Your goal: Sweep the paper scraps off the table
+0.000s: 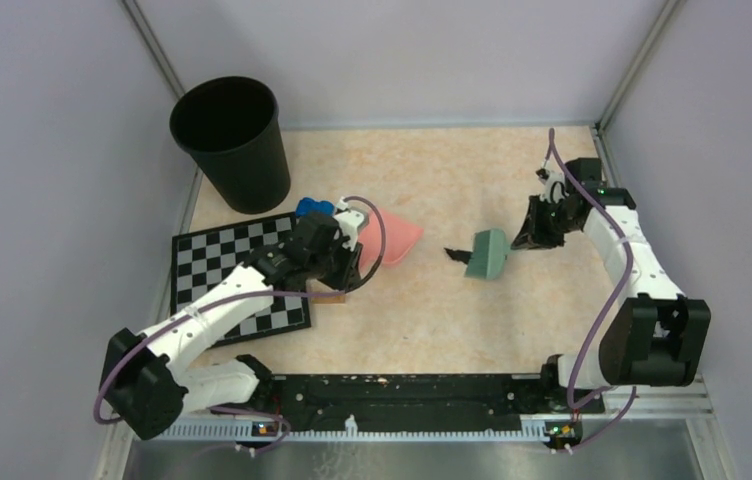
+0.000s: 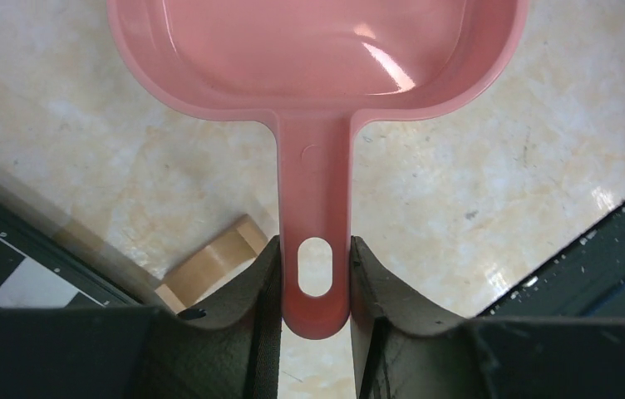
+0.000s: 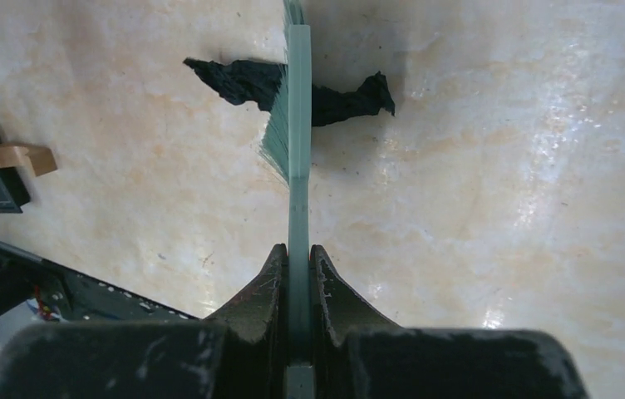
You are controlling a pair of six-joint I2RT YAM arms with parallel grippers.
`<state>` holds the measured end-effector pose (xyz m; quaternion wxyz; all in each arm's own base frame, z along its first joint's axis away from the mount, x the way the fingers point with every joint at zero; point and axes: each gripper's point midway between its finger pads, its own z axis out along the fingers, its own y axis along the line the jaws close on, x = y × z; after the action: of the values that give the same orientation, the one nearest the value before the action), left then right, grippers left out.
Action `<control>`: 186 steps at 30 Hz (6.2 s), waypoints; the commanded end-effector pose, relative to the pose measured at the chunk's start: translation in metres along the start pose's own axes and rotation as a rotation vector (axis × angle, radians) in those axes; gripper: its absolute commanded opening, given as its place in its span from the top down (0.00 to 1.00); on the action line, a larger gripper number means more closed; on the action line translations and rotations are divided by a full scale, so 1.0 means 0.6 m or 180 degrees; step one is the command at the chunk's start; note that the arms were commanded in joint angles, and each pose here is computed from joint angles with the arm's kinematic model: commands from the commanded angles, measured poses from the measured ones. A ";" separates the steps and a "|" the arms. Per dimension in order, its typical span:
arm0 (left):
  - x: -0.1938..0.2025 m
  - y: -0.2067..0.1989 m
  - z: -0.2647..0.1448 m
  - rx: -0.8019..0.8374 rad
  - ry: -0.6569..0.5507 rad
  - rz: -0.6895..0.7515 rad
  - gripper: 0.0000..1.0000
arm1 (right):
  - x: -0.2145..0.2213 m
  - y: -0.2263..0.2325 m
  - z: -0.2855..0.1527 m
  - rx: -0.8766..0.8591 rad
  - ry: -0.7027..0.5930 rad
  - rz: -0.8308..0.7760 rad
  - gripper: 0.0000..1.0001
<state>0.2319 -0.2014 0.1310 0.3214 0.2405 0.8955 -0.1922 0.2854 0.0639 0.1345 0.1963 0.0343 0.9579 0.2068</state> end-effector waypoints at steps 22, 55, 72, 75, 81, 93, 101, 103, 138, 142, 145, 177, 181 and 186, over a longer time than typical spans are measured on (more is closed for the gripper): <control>0.093 -0.150 0.035 0.0120 0.1266 0.0801 1.00 | -0.160 0.096 -0.189 -0.0315 -0.0267 -0.1609 1.00; 0.077 -0.160 0.087 0.0158 0.1095 0.0998 1.00 | -0.198 -0.070 -0.134 0.1336 -0.0077 -0.2025 1.00; 0.052 -0.184 0.127 0.0236 0.1341 0.1247 1.00 | -0.040 0.076 -0.055 -0.0333 0.0934 -0.1837 1.00; 0.058 -0.182 0.141 0.0217 0.1380 0.1252 1.00 | -0.018 0.099 -0.076 -0.0592 0.1084 -0.1758 1.00; 0.057 -0.183 0.152 0.0205 0.1275 0.1220 1.00 | -0.024 0.109 -0.097 -0.0553 0.0940 -0.1756 1.00; 0.047 -0.196 0.158 0.0288 0.1170 0.1194 1.00 | -0.135 0.047 -0.087 0.0458 0.0372 -0.1908 1.00; 0.051 -0.191 0.158 0.0251 0.1223 0.1211 1.00 | -0.131 0.037 -0.008 0.0409 0.0541 -0.1850 1.00; 0.052 -0.192 0.160 0.0252 0.1232 0.1211 1.00 | -0.113 0.059 0.005 0.0208 0.0628 -0.1839 1.00; -0.037 -0.152 0.119 -0.0280 0.0510 0.1273 1.00 | -0.191 0.039 -0.072 -0.0423 -0.0870 -0.0954 1.00; -0.065 -0.139 0.100 -0.0413 0.0443 0.1320 1.00 | -0.173 0.058 -0.065 -0.0683 -0.1074 -0.0954 1.00; -0.088 -0.126 0.087 -0.0466 0.0345 0.1242 1.00 | -0.159 0.067 -0.050 -0.0892 -0.1202 -0.0837 1.00; -0.455 0.151 -0.138 -0.1053 -0.1683 -0.0427 1.00 | -0.073 0.086 0.018 -0.1669 -0.0819 -0.0811 1.00; -0.475 0.183 -0.166 -0.0904 -0.1920 -0.0781 1.00 | -0.072 0.085 0.018 -0.1670 -0.0810 -0.0823 1.00; -0.490 0.220 -0.209 -0.0573 -0.2338 -0.1207 1.00 | -0.070 0.085 0.018 -0.1668 -0.0794 -0.0839 1.00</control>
<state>0.4474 -0.1316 0.3287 0.5330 0.0007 0.8328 -0.1494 0.3240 0.1051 0.1518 0.3241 -0.0889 0.8490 0.4077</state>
